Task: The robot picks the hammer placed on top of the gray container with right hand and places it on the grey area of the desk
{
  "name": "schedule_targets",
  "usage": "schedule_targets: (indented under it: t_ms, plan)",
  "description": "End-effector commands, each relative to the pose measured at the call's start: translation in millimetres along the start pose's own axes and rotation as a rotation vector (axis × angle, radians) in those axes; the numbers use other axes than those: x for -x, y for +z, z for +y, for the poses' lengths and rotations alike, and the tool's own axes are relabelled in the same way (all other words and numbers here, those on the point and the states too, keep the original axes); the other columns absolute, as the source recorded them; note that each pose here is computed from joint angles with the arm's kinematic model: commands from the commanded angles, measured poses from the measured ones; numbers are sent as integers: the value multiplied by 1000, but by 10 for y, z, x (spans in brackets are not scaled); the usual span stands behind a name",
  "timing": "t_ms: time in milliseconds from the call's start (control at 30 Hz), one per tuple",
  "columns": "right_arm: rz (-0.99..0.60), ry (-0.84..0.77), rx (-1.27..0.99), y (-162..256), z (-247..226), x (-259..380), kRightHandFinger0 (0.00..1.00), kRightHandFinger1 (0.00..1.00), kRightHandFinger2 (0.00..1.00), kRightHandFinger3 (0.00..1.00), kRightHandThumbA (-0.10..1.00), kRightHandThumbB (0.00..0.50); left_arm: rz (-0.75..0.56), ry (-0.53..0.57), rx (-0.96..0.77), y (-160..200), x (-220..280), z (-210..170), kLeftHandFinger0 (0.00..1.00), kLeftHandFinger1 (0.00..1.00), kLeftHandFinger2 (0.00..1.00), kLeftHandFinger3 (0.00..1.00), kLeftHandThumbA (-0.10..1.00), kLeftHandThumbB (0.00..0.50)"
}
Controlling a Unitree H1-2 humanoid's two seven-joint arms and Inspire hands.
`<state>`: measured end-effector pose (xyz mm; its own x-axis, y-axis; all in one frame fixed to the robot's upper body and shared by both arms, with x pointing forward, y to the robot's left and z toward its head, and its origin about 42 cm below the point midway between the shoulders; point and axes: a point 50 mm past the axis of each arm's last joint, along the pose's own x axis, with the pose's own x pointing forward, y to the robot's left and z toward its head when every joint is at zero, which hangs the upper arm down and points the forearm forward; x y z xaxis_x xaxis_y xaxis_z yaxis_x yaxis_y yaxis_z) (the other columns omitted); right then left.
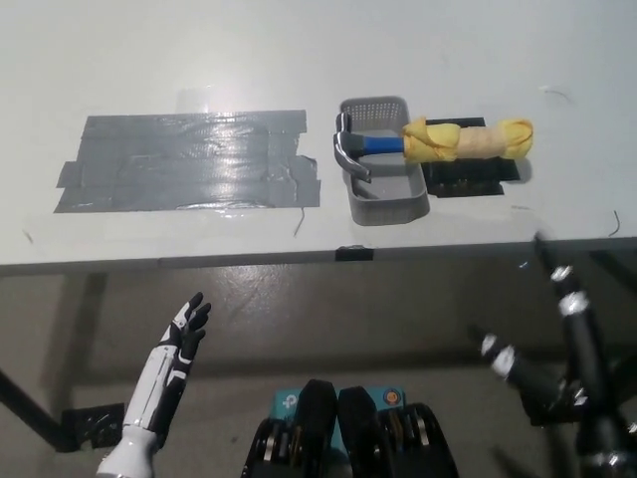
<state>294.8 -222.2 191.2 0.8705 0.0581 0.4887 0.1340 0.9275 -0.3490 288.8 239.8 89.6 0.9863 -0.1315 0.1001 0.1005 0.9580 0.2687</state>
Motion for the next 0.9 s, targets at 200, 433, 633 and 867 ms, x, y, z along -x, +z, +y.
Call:
schedule_targets:
  t_ms: [200,433,633,867]
  plan:
    - [-133,-8,295,625,-413,-1280,1000,1000,1000,1000,964,270,-54,0,-15,53,44,55,1000,1000,1000,1000,1000,108]
    - [-87,107,495,823,-543,-2109,1000,1000,1000,1000,986,305,-65,1,-32,70,50,90,1000,1000,1000,1000,1000,123]
    - [11,268,615,823,-405,-2524,1000,1000,1000,1000,1000,344,-65,-3,-28,64,68,83,1000,1000,1000,1000,1000,128]
    - [140,458,714,741,-206,-2819,1000,1000,1000,1000,1000,378,-59,3,-34,74,108,95,1000,1000,1000,1000,1000,118]
